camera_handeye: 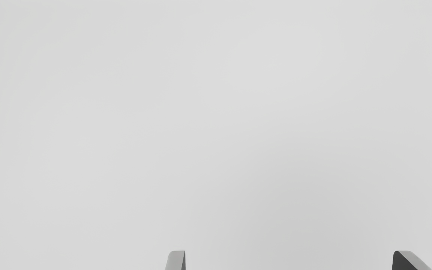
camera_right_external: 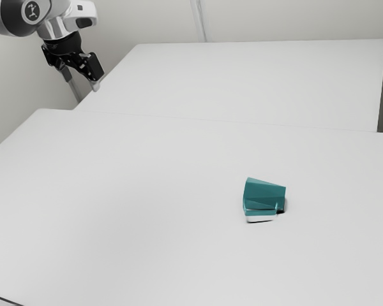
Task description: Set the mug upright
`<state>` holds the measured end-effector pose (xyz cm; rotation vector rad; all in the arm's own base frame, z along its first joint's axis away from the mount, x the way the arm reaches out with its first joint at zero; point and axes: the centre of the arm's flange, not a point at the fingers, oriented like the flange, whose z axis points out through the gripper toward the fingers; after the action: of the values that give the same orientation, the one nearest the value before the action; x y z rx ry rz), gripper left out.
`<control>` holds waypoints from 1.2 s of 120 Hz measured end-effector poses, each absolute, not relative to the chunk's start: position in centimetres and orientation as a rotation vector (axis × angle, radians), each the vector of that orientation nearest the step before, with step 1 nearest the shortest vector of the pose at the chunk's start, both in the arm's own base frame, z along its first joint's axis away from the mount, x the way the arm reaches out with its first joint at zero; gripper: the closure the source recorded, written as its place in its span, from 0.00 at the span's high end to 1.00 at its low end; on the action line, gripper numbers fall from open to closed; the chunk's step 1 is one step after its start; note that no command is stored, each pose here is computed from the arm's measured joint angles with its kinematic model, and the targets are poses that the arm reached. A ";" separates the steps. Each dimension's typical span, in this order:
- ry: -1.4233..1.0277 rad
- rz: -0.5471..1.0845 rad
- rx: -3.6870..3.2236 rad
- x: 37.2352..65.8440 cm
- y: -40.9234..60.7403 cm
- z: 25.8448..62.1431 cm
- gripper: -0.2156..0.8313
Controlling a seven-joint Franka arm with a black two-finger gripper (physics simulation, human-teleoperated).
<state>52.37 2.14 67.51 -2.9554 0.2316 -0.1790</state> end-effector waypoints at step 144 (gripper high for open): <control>-0.115 0.265 -3.656 60.5 -7.1 38.4 0.79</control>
<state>60.46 -7.07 38.43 -3.6563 -0.1150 0.2650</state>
